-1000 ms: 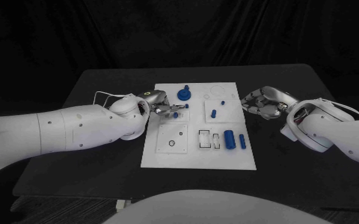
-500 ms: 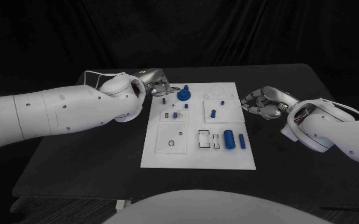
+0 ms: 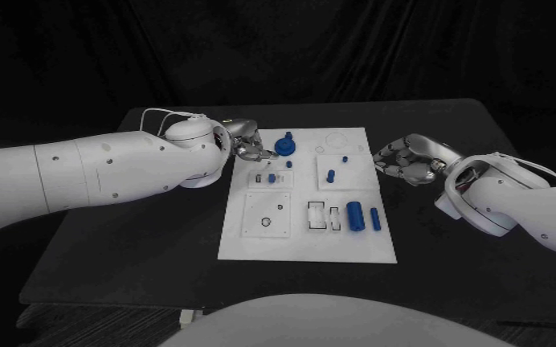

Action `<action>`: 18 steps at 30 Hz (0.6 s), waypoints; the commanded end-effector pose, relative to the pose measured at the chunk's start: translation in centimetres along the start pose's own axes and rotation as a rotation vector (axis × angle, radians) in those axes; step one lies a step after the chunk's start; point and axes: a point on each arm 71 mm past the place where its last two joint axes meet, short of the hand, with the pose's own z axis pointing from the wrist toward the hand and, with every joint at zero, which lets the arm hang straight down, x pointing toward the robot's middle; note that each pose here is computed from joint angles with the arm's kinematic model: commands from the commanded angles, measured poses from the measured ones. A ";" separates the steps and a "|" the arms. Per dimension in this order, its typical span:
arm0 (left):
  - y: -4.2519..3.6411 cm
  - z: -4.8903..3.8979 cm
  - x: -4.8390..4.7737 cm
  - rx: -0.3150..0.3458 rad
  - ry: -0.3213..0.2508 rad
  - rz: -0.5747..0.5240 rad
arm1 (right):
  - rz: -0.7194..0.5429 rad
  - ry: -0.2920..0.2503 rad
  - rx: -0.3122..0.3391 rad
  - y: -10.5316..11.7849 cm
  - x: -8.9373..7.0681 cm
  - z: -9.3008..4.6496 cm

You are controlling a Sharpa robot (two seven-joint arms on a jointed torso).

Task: Assemble the parts on the task board

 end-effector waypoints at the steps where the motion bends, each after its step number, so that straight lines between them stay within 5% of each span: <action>1: -0.03 0.20 0.68 -0.026 0.079 0.009 | 0.001 0.009 0.013 -0.1 0.1 -0.1; 18: -0.57 0.85 1.78 -0.020 0.127 0.021 | 0.000 0.014 0.014 -0.1 0.2 0.0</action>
